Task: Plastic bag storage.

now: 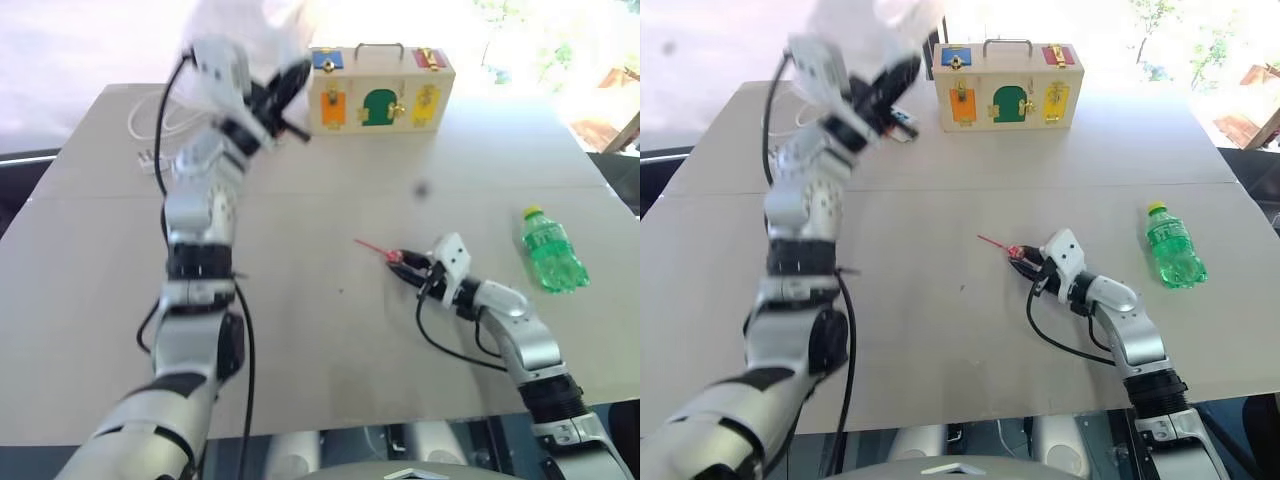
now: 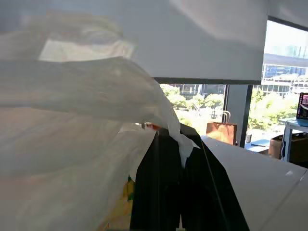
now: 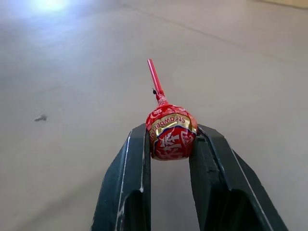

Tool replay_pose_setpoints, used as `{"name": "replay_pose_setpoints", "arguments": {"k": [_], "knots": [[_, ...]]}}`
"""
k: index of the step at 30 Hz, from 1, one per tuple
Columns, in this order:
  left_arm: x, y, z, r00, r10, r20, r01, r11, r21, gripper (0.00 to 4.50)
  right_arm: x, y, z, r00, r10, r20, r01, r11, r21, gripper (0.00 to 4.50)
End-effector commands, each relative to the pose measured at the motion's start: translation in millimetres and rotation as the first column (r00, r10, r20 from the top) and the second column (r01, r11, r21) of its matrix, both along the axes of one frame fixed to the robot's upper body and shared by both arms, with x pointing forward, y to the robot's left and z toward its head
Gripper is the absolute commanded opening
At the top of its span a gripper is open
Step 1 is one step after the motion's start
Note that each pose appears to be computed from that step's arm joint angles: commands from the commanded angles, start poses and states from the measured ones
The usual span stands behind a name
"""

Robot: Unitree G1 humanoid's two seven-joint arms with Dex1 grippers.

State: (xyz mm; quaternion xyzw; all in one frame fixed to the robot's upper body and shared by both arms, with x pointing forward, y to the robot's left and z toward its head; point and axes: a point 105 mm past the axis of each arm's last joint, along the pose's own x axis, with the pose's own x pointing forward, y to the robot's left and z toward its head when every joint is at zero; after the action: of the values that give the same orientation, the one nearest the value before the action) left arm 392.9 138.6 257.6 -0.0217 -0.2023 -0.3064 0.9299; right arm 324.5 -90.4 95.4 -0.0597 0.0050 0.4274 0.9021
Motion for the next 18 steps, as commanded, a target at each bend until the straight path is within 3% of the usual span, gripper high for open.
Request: {"name": "replay_pose_setpoints", "arguments": {"k": [1, 5, 9, 18], "knots": [[-30.3, -11.3, -17.1, 1.000, -0.024, 0.013, 0.024, 0.999, 0.029, 0.00, 17.5, -1.7, 28.7, 0.996, -0.073, 0.045, 0.068, 0.993, 0.097, 0.61], [-56.0, -17.4, -53.0, 0.997, -0.047, -0.068, 0.054, 0.993, 0.102, 0.00, 39.0, -2.1, 63.2, 0.985, -0.150, 0.084, 0.131, 0.971, 0.202, 0.61], [-72.7, -13.0, -65.7, 0.993, -0.033, -0.117, 0.046, 0.993, 0.111, 0.00, 46.3, 8.9, 89.3, 0.987, -0.110, 0.121, 0.076, 0.965, 0.252, 0.61], [-102.2, -24.5, -86.8, 0.982, -0.064, -0.177, 0.094, 0.982, 0.166, 0.00, 62.9, 42.6, 84.4, 0.985, 0.004, 0.173, -0.012, 0.999, 0.047, 0.61]]}}
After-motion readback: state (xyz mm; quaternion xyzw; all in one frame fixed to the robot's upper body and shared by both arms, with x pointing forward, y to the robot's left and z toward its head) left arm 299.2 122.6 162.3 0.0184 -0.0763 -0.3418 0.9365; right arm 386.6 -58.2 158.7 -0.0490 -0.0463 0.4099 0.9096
